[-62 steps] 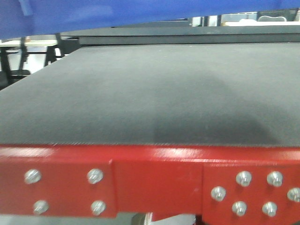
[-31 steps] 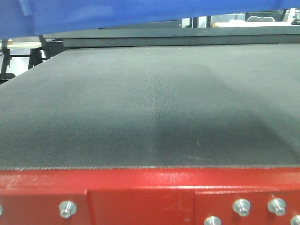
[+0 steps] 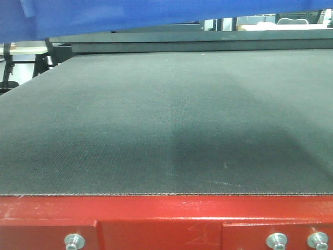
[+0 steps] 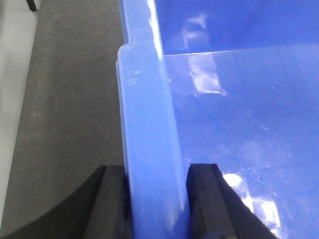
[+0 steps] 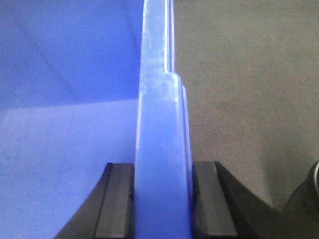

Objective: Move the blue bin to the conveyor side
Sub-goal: 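Hold the bin with both grippers while aligning at the conveyor edge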

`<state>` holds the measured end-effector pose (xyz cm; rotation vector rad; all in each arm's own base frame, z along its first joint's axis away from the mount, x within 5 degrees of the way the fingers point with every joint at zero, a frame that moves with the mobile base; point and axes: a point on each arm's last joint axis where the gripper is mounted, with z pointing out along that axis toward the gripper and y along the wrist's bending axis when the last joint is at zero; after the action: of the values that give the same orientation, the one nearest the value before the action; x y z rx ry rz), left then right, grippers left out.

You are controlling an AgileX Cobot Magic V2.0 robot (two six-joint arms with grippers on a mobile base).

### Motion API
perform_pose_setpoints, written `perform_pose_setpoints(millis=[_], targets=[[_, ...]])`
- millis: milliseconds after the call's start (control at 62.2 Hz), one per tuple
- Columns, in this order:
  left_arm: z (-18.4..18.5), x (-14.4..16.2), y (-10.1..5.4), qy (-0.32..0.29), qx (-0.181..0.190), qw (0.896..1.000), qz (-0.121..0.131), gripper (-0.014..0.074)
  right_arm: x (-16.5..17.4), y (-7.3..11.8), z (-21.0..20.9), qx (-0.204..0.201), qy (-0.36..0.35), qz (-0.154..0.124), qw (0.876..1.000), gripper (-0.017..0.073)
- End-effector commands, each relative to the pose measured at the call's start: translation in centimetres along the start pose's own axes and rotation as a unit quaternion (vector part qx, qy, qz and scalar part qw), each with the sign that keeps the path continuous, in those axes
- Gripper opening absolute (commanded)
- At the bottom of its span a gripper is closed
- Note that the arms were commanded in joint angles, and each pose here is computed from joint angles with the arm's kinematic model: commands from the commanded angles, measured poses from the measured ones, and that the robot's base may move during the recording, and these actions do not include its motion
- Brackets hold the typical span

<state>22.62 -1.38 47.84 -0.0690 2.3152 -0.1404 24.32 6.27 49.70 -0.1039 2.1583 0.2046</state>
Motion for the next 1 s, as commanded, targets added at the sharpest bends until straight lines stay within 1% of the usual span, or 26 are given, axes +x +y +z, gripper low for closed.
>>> perform_pose_setpoints(millis=[0, 772, 981], targets=[[-1.15, -0.68, -0.25, -0.052, 0.009, 0.999, 0.009, -0.0017, -1.34, -0.15, -1.63, 0.005, -0.079, -0.012, 0.997, -0.008], [-1.15, -0.68, -0.25, -0.052, 0.009, 0.999, 0.009, -0.0017, -1.34, -0.15, -1.63, 0.005, -0.079, -0.012, 0.997, -0.008], [-1.2, -1.06, -0.27, -0.073, 0.01, 0.997, 0.009, -0.0017, -1.34, -0.15, -1.63, 0.005, -0.079, -0.012, 0.997, -0.008]])
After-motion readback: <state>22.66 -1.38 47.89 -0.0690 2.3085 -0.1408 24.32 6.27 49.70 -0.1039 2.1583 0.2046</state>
